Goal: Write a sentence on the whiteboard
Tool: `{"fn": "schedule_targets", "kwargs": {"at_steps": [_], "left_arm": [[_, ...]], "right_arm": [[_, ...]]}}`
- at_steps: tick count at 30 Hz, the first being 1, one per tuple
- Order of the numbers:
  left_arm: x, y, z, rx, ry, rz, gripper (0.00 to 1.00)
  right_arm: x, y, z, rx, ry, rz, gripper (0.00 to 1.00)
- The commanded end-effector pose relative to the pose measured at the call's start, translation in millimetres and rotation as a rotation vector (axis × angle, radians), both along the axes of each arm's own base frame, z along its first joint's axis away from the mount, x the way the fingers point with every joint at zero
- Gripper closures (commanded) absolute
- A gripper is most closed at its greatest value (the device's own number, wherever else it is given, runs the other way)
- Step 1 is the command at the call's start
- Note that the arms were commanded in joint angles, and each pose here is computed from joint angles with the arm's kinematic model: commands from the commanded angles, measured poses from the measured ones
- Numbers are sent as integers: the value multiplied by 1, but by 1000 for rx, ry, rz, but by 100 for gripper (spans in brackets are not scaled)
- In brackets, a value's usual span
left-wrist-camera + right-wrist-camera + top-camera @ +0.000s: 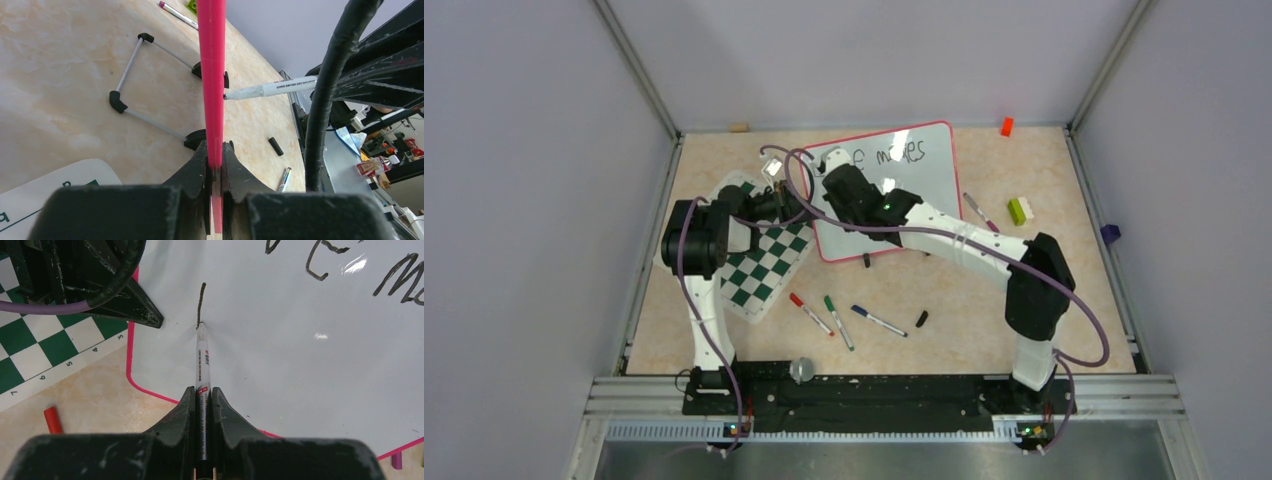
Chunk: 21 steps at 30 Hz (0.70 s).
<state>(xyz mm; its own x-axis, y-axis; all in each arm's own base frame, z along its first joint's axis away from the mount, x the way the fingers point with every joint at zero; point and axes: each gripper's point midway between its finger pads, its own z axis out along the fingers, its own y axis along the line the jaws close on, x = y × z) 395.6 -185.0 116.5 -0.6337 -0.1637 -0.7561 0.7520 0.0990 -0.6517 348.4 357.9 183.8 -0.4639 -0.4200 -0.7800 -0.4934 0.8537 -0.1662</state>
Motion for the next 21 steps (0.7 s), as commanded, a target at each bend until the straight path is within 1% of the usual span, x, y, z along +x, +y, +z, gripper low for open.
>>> {"fn": "schedule_targets", "kwargs": {"at_steps": [1,8,21], "left_arm": [[-5,0,18,17,-198,-17,100],[-5,0,18,17,-200,-18,100],[-5,-1,18,18,-202,-22,100]], "right_arm": [[9,3,61,122,-85,-11,100],[17,1,67,125,-103,-17,100],[29,-1,64,117,-108,-33,100]]}}
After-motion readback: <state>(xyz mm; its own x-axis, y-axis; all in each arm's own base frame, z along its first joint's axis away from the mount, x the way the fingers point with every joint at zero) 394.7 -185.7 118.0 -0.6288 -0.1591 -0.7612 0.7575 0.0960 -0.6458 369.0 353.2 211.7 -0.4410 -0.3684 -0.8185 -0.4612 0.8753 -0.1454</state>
